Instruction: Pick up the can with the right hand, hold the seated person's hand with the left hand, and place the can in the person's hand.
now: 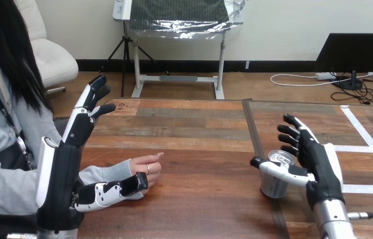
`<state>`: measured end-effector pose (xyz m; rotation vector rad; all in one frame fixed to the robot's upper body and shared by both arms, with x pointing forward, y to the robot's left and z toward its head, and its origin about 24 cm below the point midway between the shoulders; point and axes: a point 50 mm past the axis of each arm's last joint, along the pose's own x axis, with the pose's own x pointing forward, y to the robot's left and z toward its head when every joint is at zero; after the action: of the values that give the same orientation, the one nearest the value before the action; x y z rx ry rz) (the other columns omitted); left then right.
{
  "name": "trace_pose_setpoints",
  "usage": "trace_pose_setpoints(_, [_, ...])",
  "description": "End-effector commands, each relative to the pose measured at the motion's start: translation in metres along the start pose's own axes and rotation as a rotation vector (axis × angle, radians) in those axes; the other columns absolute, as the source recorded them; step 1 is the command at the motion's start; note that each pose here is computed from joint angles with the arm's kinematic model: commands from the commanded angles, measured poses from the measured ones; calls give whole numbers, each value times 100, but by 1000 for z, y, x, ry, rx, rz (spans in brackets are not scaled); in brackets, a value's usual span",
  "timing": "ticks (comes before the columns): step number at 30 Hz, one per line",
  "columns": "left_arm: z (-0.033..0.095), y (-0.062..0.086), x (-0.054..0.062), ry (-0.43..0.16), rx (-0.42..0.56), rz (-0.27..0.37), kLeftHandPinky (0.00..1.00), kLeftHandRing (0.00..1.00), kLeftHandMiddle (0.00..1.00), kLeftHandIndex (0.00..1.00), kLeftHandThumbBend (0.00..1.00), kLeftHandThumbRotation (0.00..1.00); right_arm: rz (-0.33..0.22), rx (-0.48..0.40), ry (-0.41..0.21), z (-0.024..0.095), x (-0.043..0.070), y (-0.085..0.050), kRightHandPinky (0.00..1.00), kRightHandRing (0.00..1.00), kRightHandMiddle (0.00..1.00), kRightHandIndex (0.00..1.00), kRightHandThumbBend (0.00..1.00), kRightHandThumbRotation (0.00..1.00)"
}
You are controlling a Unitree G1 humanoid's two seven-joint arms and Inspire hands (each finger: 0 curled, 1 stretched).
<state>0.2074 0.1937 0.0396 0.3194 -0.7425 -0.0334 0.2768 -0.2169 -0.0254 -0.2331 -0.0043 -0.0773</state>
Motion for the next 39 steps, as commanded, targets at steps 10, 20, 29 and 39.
trace_pose_setpoints(10, [4,3,12,-62,0,7,79,90,94,92,100,65,-44,72,-40,7,3,-5,84,85,86,92,97,0])
trace_pose_setpoints(20, [4,3,12,-69,-11,1,80,91,94,92,100,62,-55,90,-22,2,-2,-7,86,87,87,93,96,0])
trace_pose_setpoints(29, [3,3,11,-65,-18,-1,81,92,95,92,100,62,-58,108,-10,-3,-7,-10,87,87,88,93,95,0])
trace_pose_setpoints(39, [3,2,12,-68,-15,2,81,91,95,92,100,62,-59,104,-9,-7,-14,-13,86,87,88,92,95,0])
